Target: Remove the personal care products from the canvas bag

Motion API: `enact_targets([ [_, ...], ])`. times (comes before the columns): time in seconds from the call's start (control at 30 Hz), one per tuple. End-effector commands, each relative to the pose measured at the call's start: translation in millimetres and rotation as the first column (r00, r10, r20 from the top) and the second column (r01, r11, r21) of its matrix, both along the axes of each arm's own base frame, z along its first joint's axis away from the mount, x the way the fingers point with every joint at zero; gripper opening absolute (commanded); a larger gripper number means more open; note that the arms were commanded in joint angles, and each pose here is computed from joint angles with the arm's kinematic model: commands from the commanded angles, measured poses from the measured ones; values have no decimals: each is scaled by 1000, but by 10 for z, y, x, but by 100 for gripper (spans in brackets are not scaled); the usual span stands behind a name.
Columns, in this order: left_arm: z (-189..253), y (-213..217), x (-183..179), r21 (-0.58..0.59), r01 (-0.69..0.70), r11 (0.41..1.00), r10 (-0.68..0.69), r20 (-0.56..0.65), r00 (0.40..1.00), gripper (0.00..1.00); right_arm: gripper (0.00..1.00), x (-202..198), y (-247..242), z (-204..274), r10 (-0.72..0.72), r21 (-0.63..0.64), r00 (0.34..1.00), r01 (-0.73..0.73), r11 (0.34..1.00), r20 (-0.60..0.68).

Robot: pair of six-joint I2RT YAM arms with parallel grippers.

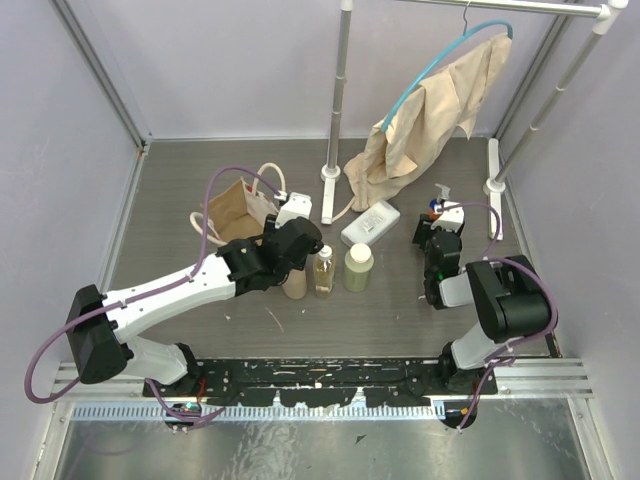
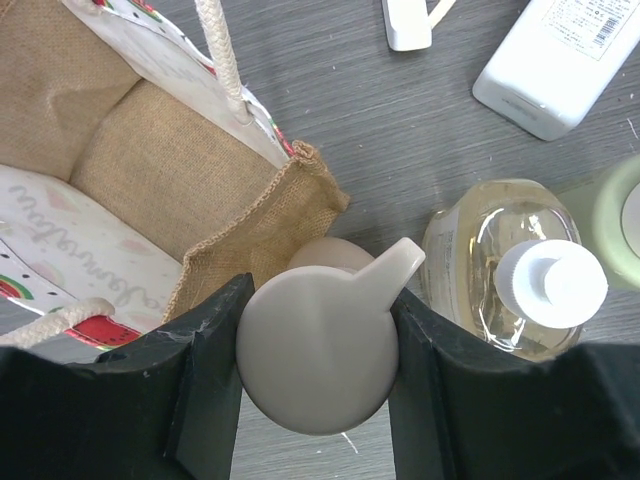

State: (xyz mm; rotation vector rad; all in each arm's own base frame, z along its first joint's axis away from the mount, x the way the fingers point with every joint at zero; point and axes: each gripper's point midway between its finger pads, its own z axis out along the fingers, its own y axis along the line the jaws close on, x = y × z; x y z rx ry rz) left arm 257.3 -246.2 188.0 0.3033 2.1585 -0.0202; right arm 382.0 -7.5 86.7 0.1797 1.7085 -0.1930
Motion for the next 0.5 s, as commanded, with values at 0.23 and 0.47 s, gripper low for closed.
enact_targets([
  [0.23,403,18,162,-74,-59,996,68,134,989,57,3,268,122,686,39,35,923,-57,998,383],
  [0.47,391,12,183,-57,-56,997,64,142,988,58,26,263,111,491,33,40,940,-49,998,341],
])
